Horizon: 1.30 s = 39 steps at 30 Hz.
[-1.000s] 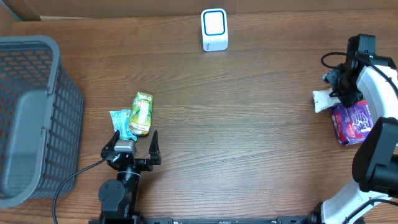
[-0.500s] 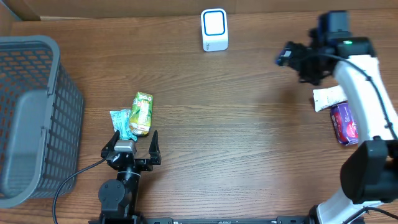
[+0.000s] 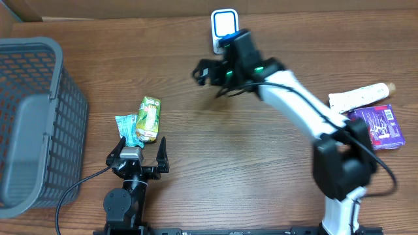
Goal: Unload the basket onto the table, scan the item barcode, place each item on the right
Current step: 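Reach the right gripper to the green tea pack and grasp it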
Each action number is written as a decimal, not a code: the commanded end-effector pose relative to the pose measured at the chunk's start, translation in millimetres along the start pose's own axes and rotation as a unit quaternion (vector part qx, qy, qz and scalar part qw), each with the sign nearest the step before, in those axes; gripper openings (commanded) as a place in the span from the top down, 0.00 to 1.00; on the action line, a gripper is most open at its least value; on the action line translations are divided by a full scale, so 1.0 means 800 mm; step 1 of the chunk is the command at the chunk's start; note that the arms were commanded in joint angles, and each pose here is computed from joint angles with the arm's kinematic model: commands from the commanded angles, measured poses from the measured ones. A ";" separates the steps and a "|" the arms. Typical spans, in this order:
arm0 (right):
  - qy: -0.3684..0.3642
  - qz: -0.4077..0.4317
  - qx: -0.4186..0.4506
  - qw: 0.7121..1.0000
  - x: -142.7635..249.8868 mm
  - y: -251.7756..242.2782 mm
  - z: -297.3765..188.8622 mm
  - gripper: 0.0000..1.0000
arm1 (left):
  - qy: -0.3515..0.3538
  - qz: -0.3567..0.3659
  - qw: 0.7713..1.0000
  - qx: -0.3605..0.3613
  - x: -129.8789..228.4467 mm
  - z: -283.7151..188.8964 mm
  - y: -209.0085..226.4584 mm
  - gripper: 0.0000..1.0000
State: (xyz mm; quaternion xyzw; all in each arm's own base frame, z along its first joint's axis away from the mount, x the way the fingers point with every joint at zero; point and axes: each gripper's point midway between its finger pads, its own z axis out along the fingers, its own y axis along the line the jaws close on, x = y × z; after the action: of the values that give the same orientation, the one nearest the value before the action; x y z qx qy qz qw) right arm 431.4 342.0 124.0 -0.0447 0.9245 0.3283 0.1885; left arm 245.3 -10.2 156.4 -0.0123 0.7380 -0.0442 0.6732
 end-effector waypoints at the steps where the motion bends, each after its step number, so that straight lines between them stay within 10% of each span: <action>1: 0.015 -0.020 -0.030 0.999 0.005 0.052 0.039 0.00 | -0.003 -0.009 1.000 -0.006 0.000 0.000 0.004 0.00; 22: 0.051 -0.151 -0.020 0.987 0.107 0.107 0.177 0.00 | -0.003 -0.009 1.000 -0.006 0.000 0.000 0.004 0.00; 39: 0.045 -0.151 0.043 0.987 0.110 0.080 0.179 0.00 | -0.003 -0.009 1.000 -0.006 0.000 0.000 0.004 0.01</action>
State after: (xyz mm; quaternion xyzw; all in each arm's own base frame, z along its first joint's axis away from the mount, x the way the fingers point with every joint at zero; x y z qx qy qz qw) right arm 371.0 489.4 26.1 -0.1964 0.9261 0.2657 0.1823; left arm 245.3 -10.2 156.4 -0.0123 0.7380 -0.0442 0.6732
